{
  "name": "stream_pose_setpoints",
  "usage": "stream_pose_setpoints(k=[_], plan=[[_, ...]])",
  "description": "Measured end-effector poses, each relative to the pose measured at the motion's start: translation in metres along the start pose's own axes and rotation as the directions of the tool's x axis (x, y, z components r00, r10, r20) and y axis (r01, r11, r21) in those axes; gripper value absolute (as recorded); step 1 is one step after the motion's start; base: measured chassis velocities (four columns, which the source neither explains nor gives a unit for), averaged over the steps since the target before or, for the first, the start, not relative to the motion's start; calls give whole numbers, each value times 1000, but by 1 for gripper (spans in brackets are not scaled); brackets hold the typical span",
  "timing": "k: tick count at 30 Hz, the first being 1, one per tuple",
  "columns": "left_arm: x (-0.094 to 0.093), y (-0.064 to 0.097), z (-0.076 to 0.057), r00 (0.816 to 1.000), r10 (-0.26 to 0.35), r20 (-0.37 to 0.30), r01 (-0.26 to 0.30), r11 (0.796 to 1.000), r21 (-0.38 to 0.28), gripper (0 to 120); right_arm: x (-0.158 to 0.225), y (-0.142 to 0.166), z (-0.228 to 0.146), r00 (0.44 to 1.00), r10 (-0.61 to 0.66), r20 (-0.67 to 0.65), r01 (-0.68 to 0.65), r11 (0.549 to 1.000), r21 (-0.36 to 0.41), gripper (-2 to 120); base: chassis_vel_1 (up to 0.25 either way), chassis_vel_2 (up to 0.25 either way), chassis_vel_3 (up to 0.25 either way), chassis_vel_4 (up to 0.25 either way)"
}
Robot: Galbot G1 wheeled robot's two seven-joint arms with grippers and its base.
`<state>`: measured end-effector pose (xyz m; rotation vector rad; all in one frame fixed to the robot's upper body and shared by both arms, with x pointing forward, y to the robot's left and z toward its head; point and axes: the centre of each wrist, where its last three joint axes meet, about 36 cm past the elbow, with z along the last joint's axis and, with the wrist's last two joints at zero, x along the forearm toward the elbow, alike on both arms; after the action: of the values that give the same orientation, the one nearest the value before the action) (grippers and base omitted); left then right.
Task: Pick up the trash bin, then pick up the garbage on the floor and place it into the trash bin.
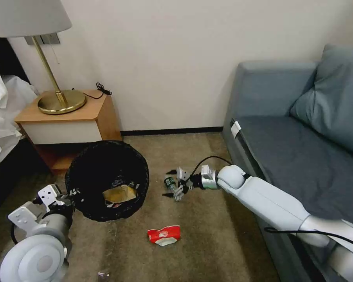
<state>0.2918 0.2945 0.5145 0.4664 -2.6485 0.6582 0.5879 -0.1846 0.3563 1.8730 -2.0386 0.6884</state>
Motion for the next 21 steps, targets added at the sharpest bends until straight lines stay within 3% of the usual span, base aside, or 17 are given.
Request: stream_pose_setpoints(k=[5, 16, 21], plan=[[2, -1, -1, 1000, 4, 5, -4, 1000, 0, 1, -17, 7, 1, 993, -115, -31, 116, 993, 12, 100, 0, 0, 0, 0], [-1, -4, 3, 1000, 6, 5, -6, 1000, 17, 1, -64, 32, 9, 971, -240, -16, 240, 971, 0, 100, 0, 0, 0, 0], [-3, -4, 4, 1000, 8, 5, -8, 1000, 20, 1, -75, 63, 26, 959, -279, -39, 278, 960, -34, 100, 0, 0, 0, 0]])
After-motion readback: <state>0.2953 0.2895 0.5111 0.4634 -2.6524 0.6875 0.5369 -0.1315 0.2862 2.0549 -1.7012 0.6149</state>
